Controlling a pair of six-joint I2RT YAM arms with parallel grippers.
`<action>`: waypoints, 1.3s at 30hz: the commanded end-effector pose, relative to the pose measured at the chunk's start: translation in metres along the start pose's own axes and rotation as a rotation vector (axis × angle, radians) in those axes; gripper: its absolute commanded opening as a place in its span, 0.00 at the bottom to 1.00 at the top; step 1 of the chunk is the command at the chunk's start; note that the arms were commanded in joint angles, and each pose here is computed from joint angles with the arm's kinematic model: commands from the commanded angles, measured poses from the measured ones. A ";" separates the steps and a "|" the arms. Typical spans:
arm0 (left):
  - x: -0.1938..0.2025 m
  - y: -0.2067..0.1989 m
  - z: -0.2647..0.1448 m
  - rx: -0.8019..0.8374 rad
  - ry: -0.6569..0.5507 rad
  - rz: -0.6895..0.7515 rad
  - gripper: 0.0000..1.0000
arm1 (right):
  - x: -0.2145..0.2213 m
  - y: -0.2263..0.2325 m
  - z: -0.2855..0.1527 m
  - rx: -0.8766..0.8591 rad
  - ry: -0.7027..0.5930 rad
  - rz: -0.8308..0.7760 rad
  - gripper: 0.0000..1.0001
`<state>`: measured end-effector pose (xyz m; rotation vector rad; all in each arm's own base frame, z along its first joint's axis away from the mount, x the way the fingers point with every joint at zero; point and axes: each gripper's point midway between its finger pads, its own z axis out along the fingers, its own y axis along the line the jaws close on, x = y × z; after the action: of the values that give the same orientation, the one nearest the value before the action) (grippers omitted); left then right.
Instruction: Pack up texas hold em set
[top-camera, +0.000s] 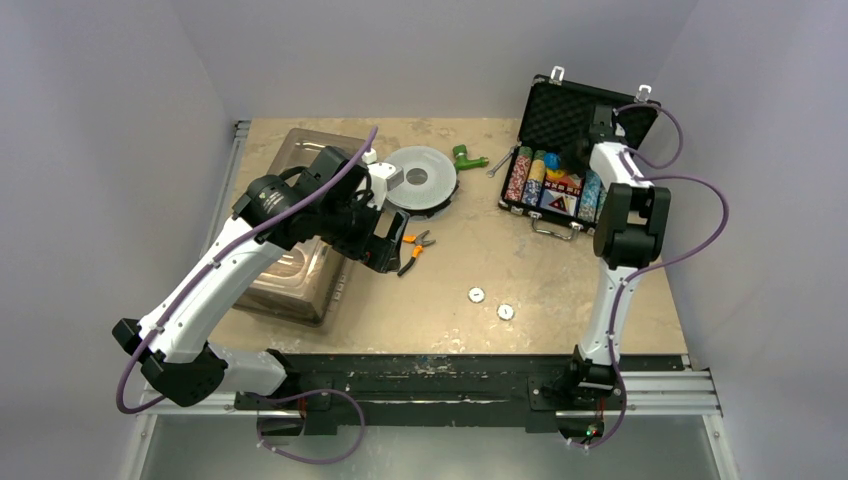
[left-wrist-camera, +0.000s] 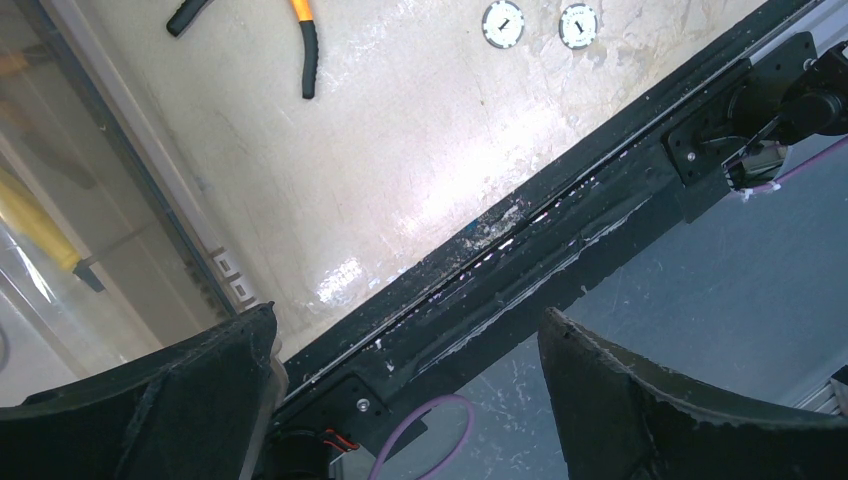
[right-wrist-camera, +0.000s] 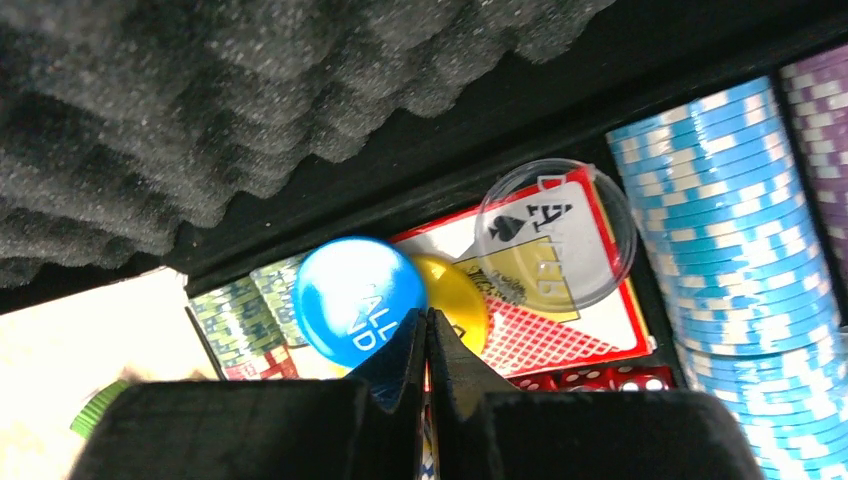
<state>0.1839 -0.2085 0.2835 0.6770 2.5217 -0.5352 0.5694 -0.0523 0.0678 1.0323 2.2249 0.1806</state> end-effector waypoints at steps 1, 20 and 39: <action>-0.006 -0.001 -0.008 0.007 -0.045 0.027 1.00 | -0.014 0.018 -0.022 -0.038 -0.031 -0.010 0.01; -0.013 -0.015 -0.009 0.063 -0.045 -0.016 1.00 | -0.022 0.006 -0.096 -0.056 -0.067 -0.238 0.49; -0.020 -0.061 0.095 0.176 0.040 -0.080 0.99 | 0.231 -0.089 -0.229 -0.188 0.504 -0.464 0.79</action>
<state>0.1981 -0.2734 0.2374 0.6075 2.6146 -0.7290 0.3079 0.0637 0.0910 0.4088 2.7126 0.3121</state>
